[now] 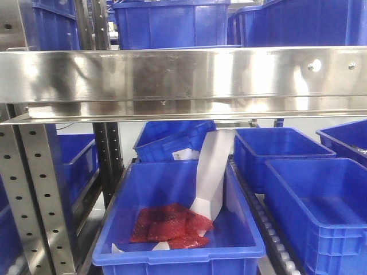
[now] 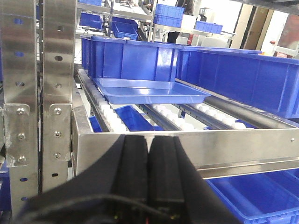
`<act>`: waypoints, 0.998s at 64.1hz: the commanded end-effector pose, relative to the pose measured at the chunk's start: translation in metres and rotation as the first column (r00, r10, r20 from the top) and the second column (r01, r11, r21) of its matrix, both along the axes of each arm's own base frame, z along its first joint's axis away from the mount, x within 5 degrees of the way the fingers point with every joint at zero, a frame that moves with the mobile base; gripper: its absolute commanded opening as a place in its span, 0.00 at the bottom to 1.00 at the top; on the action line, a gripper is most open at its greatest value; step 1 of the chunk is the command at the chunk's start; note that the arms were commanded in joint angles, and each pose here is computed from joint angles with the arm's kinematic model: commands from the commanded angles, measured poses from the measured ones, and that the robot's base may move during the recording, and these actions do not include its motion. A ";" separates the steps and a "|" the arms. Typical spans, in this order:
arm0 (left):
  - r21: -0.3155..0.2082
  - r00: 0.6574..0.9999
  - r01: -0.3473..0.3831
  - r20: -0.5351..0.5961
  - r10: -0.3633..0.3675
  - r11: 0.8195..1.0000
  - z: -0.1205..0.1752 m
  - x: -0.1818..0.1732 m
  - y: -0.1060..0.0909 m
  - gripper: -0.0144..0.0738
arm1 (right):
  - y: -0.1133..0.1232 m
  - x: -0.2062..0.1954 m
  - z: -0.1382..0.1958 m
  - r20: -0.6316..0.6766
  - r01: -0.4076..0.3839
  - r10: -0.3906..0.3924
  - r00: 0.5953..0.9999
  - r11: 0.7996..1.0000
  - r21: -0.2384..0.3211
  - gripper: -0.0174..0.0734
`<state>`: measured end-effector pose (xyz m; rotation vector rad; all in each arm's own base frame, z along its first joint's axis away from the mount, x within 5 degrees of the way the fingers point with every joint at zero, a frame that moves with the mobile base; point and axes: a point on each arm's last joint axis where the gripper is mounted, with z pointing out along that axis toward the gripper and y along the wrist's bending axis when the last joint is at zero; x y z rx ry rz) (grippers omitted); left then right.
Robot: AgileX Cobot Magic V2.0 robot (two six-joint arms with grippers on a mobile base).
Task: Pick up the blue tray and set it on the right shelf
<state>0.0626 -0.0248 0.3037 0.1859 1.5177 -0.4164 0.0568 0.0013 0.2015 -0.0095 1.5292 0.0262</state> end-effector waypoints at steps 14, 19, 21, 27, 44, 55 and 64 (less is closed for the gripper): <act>-0.036 0.996 0.017 0.090 -0.014 0.999 0.015 -0.002 -0.001 0.11 | 0.000 -0.004 0.017 0.137 0.005 -0.004 0.991 1.000 -0.011 0.24; 0.000 1.000 0.004 -0.003 -0.004 1.000 0.006 -0.001 0.000 0.11 | 0.000 -0.004 0.017 0.137 0.005 -0.004 0.991 1.000 -0.011 0.24; 0.017 0.999 0.000 -0.046 0.001 1.000 0.002 -0.001 0.001 0.11 | 0.000 -0.004 0.017 0.137 0.005 -0.004 0.991 1.000 -0.011 0.24; 0.047 0.994 -0.021 -0.110 0.026 0.999 -0.005 -0.005 0.004 0.11 | 0.000 -0.004 0.017 0.137 0.005 -0.004 0.991 1.000 -0.011 0.24; 0.131 0.973 -0.225 0.091 0.214 0.966 -0.032 -0.024 0.017 0.11 | 0.000 -0.004 0.017 0.137 0.005 -0.004 0.991 1.000 -0.011 0.24; 0.049 0.939 -0.331 0.114 0.323 0.943 -0.060 -0.016 0.022 0.11 | 0.000 -0.004 0.017 0.137 0.005 -0.004 0.991 1.000 -0.011 0.24; 0.054 0.905 -0.392 0.204 0.374 0.918 -0.082 -0.010 0.025 0.11 | 0.000 -0.004 0.017 0.137 0.005 -0.004 0.991 1.000 -0.011 0.24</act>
